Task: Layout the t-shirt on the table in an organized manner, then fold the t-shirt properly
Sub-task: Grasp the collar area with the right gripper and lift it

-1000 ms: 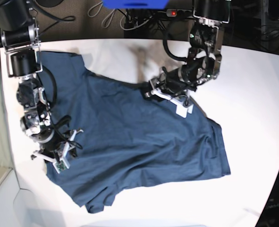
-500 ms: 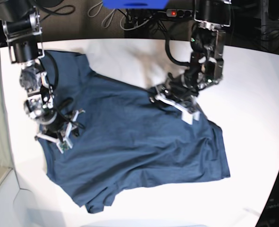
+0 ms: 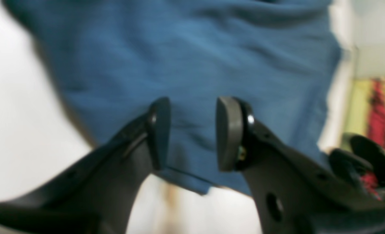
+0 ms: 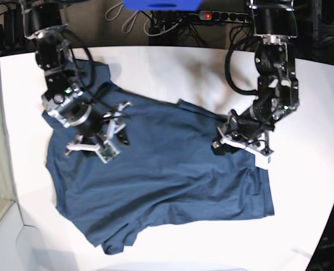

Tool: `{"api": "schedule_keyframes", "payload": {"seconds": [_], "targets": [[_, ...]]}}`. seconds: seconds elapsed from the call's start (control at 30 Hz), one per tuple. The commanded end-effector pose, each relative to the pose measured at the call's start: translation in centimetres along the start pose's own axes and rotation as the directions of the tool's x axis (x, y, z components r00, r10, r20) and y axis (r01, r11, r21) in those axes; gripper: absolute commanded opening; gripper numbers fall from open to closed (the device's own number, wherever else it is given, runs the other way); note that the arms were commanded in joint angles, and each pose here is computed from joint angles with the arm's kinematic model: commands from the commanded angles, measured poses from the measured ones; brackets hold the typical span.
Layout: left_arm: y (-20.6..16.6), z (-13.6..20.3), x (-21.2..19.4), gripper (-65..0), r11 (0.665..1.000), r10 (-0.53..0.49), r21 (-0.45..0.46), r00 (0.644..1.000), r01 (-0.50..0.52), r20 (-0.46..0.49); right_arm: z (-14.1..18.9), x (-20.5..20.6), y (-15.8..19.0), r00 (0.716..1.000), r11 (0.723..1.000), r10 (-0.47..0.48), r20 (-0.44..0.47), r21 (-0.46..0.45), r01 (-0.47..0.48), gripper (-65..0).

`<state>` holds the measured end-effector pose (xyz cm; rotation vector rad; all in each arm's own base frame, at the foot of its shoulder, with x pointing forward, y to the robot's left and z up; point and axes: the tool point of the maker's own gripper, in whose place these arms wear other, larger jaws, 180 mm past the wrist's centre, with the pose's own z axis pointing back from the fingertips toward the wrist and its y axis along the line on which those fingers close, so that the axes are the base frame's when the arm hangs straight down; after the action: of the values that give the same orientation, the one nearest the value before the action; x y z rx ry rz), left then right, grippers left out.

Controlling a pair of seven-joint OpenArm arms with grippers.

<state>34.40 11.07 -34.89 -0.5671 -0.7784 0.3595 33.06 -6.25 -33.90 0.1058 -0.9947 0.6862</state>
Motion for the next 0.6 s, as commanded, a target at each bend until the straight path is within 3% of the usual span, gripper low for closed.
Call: {"api": "schedule_keyframes", "payload": {"seconds": [0.0, 0.1, 0.3, 0.57], "targets": [[-0.2, 0.5, 0.4, -41.6, 1.000, 0.003, -0.008, 1.000, -0.002, 0.018, -0.1, 0.6, 0.1, 1.000, 1.000, -0.006, 0.008, 0.002, 0.006, -36.5], [1.2, 1.2, -1.9, -41.6, 1.000, 0.013, 0.023, 1.000, -0.013, -0.025, -0.8, -0.5, 2.4, 0.998, 0.997, -0.056, -0.029, 0.043, 0.058, -36.4], [7.0, 4.0, -2.8, -41.6, 0.986, 0.065, 0.154, 0.998, -0.062, -0.014, -0.6, -1.3, 7.1, 0.998, 0.988, -0.027, -0.048, 0.149, 0.034, -36.3], [13.0, 8.1, -1.9, -41.6, 0.954, 0.052, 0.295, 0.999, -0.052, 0.008, -1.4, -2.3, 8.5, 0.997, 0.981, -0.011, -0.081, 0.190, 0.026, -36.2]]}}
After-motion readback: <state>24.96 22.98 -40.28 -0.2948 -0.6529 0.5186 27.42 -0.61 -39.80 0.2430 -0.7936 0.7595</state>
